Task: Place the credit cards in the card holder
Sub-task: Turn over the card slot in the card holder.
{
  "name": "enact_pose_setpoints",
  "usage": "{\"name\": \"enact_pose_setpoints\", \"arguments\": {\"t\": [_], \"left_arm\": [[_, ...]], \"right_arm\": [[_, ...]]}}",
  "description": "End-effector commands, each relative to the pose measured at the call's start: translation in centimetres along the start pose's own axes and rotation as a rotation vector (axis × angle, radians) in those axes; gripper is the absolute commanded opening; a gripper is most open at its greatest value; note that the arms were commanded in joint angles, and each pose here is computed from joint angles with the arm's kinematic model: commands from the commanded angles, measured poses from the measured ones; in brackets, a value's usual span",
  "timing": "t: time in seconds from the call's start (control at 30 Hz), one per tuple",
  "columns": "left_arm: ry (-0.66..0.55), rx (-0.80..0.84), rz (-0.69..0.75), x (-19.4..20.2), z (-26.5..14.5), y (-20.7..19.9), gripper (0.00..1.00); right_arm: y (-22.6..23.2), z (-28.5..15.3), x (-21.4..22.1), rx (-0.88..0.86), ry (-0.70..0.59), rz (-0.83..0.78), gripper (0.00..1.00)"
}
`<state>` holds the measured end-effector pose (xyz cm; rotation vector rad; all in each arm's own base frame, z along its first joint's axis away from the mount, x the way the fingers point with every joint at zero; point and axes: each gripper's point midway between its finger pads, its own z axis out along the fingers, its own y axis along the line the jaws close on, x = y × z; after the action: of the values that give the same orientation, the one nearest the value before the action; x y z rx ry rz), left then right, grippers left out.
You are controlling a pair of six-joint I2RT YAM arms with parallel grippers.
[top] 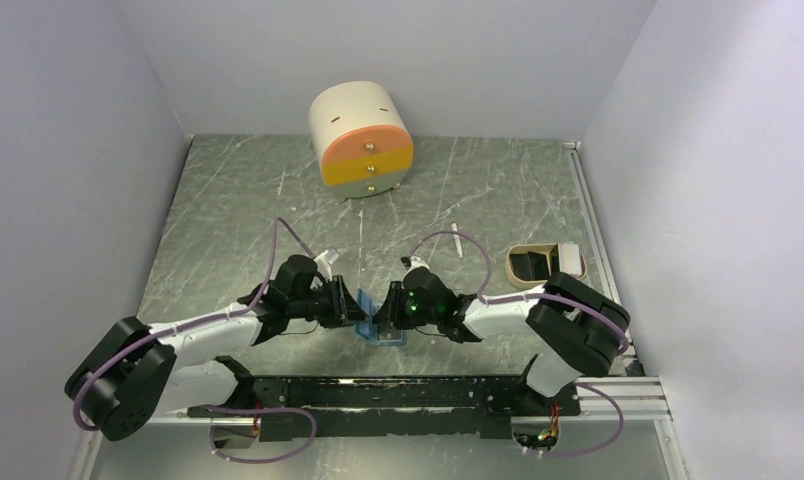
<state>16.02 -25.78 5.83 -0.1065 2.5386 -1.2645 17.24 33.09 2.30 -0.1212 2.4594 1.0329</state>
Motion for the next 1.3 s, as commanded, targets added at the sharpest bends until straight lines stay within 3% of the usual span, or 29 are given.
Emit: {"name": "enact_pose_setpoints", "arguments": {"t": [0.0, 0.7, 0.77, 0.83, 1.13, 1.27], "left_arm": [[-0.023, 0.056, 0.022, -0.3, -0.7, -1.8, 0.29], [-0.022, -0.009, 0.047, -1.0, 1.0, -1.6, 0.23], [-0.01, -0.017, 0.051, -0.9, 1.3, -1.6, 0.18], [-0.009, -0.044, 0.053, -0.9, 1.3, -1.4, 0.1], [-0.032, -0.233, 0.054, -1.5, -0.3, 0.5, 0.09], [-0.021, -0.255, 0.061, -1.8, -0.4, 0.0, 0.09]], "right_arm": [[-1.8, -0.5, 0.3, 0.071, -0.001, -0.026, 0.24], [-1.6, -0.4, 0.1, 0.057, -0.014, -0.03, 0.25], [-1.4, -0.3, -0.1, 0.061, -0.009, -0.044, 0.27], [-1.2, -0.6, -0.6, 0.075, -0.012, -0.059, 0.29], [-1.8, -3.9, -2.0, 0.123, -0.091, -0.103, 0.32], [-3.1, -3.1, -1.8, 0.144, -0.094, -0.1, 0.26]]}}
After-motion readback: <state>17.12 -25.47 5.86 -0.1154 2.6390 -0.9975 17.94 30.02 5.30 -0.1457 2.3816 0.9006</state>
